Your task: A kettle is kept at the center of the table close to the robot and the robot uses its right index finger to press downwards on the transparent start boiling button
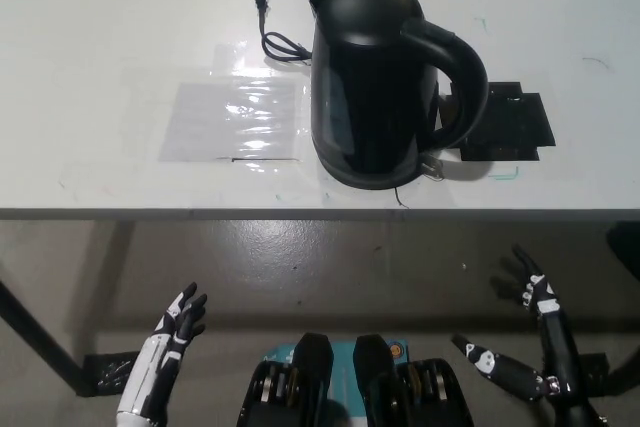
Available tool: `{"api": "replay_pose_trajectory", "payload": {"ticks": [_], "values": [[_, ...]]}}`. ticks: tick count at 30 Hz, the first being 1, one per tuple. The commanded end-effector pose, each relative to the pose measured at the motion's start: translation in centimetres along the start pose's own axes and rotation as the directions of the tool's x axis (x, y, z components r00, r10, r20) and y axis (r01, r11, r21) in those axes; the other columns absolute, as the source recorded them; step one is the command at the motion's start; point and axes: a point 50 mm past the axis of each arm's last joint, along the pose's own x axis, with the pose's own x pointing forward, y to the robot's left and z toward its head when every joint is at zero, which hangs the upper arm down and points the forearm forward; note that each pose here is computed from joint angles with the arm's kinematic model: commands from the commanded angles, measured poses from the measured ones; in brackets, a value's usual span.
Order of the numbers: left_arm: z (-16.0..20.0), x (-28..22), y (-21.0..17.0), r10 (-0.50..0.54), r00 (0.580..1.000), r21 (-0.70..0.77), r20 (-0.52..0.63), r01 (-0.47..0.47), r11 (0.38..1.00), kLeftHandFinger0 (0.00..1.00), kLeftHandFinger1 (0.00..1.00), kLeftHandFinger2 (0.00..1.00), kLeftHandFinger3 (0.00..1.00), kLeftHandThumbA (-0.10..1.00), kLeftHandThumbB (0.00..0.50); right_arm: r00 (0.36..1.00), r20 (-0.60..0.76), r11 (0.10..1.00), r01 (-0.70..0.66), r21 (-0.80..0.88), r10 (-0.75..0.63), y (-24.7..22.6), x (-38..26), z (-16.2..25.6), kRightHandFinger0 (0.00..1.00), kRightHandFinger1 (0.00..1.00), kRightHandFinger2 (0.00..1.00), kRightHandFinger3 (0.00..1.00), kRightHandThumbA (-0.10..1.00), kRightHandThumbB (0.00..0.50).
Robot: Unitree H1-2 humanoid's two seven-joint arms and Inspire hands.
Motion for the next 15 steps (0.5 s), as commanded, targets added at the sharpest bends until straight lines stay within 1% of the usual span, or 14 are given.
{"api": "replay_pose_trajectory", "payload": {"ticks": [1,2,3,4,5,7,10,12,14,15], "values": [[1.2,0.1,0.3,-0.027,0.995,0.041,0.094,0.023,0.999,1.0,1.0,1.0,1.0,0.98,0.236,0.96,0.28,0.926,0.122,-0.358,-0.018,-0.5,1.3,5.0,0.11,0.09,0.34,1.0,0.85,0.2],[1.2,0.1,0.2,-0.029,0.995,0.043,0.093,0.025,0.999,1.0,1.0,1.0,1.0,0.98,0.235,0.958,0.288,0.907,0.132,-0.4,-0.013,-0.5,1.4,5.5,0.06,0.04,0.29,1.0,0.85,0.198],[1.2,0.1,0.2,-0.033,0.995,0.04,0.093,0.03,0.999,1.0,1.0,1.0,1.0,0.98,0.235,0.952,0.307,0.894,0.145,-0.423,-0.009,-0.4,1.7,5.9,0.0,0.0,0.15,1.0,0.84,0.195],[1.2,0.1,0.2,-0.035,0.995,0.037,0.097,0.032,0.999,1.0,1.0,1.0,1.0,0.98,0.234,0.947,0.321,0.881,0.152,-0.447,-0.001,-0.2,2.1,6.3,0.0,0.0,0.01,1.0,0.85,0.191],[1.1,0.1,0.2,-0.035,0.994,0.039,0.1,0.032,0.999,1.0,1.0,1.0,1.0,0.98,0.237,0.945,0.328,0.876,0.155,-0.456,0.003,0.0,2.5,6.7,0.0,0.0,0.0,1.0,0.84,0.192],[1.2,0.2,0.1,-0.039,0.993,0.039,0.109,0.035,0.999,1.0,1.0,1.0,1.0,0.97,0.218,0.943,0.334,0.867,0.163,-0.471,0.004,0.2,3.2,7.4,0.0,0.0,0.0,1.0,0.85,0.183],[1.1,0.3,0.1,-0.037,0.993,0.029,0.112,0.034,0.999,1.0,1.0,1.0,1.0,0.97,0.183,0.943,0.333,0.876,0.159,-0.455,0.002,0.6,4.2,8.0,0.0,0.0,0.01,1.0,0.87,0.186],[1.1,0.4,0.1,-0.034,0.993,0.026,0.115,0.032,0.999,1.0,1.0,1.0,1.0,0.97,0.185,0.944,0.329,0.875,0.154,-0.458,0.005,0.7,4.7,8.2,0.0,0.0,0.01,1.0,0.88,0.184],[1.3,0.3,0.1,-0.033,0.993,0.025,0.11,0.031,0.999,1.0,1.0,1.0,1.0,1.0,0.193,0.95,0.311,0.87,0.14,-0.472,0.015,1.0,5.5,8.3,0.0,0.0,0.0,1.0,0.88,0.184],[1.3,0.3,0.1,-0.035,0.993,0.023,0.111,0.032,0.999,1.0,1.0,1.0,1.0,1.0,0.182,0.953,0.303,0.869,0.133,-0.476,0.02,1.1,5.6,8.3,0.0,0.0,0.0,1.0,0.89,0.183]]}}
